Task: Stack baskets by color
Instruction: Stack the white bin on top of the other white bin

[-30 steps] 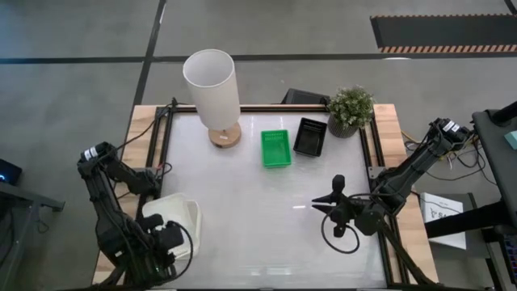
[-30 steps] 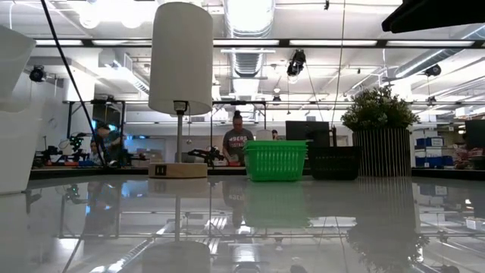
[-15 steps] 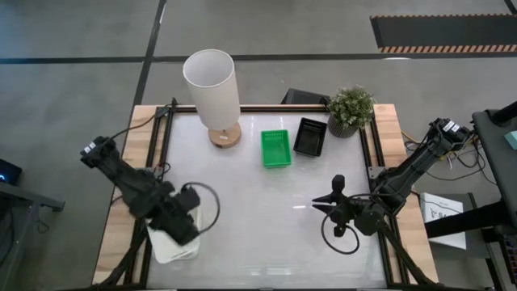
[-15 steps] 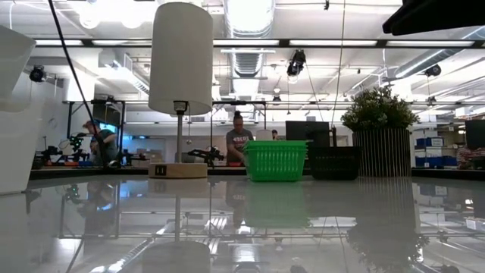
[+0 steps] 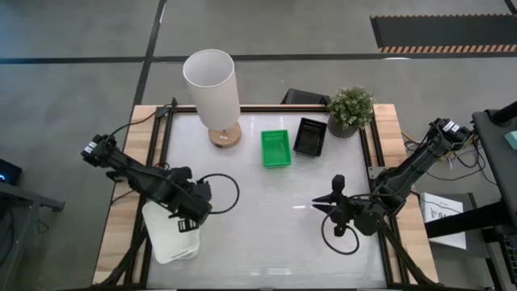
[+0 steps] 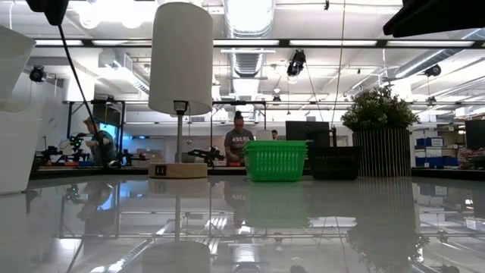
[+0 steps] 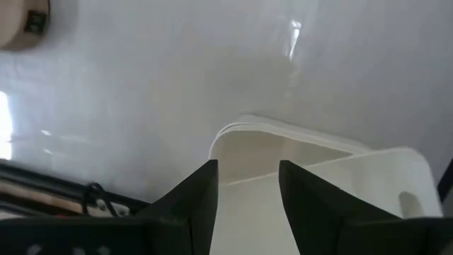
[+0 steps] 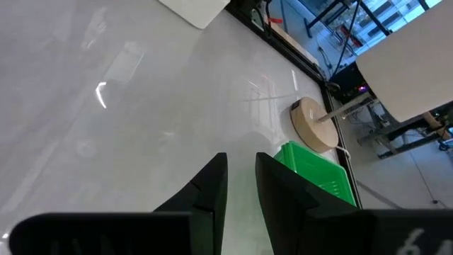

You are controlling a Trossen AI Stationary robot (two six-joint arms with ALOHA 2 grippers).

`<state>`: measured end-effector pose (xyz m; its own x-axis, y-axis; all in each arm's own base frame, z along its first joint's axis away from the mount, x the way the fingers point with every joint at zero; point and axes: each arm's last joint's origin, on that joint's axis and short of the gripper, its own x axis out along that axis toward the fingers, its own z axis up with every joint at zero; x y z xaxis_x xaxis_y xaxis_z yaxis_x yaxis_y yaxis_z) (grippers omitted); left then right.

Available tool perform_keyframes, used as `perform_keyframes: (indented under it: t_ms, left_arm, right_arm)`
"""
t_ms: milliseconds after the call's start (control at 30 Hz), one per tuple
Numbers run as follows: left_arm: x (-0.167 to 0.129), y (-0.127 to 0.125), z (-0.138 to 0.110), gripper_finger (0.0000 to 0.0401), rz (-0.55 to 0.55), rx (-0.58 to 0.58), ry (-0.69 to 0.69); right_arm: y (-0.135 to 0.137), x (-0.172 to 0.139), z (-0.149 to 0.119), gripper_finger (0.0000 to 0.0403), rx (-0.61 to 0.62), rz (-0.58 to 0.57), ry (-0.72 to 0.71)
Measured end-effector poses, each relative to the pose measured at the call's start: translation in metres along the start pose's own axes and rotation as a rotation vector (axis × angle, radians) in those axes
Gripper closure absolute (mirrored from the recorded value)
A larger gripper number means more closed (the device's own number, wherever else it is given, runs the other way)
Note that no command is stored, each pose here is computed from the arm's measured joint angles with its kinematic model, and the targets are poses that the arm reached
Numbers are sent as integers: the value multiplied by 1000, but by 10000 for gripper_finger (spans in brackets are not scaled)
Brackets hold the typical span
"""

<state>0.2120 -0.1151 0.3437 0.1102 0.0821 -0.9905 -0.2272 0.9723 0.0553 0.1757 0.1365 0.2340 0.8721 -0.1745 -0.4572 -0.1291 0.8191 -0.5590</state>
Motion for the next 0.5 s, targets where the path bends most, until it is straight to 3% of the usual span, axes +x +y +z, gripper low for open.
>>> perform_keyframes:
  t_ms: [267,400,500]
  left_arm:
    - [-5,7,-14,275,-104,-81,66]
    - [-19,25,-34,307,-184,-202,58]
    - [-34,42,-50,336,-221,-266,-26]
  right_arm:
    - [1,1,-2,335,-12,1,5]
    - [1,1,-3,335,-3,1,6]
    - [1,1,-3,335,-2,1,6]
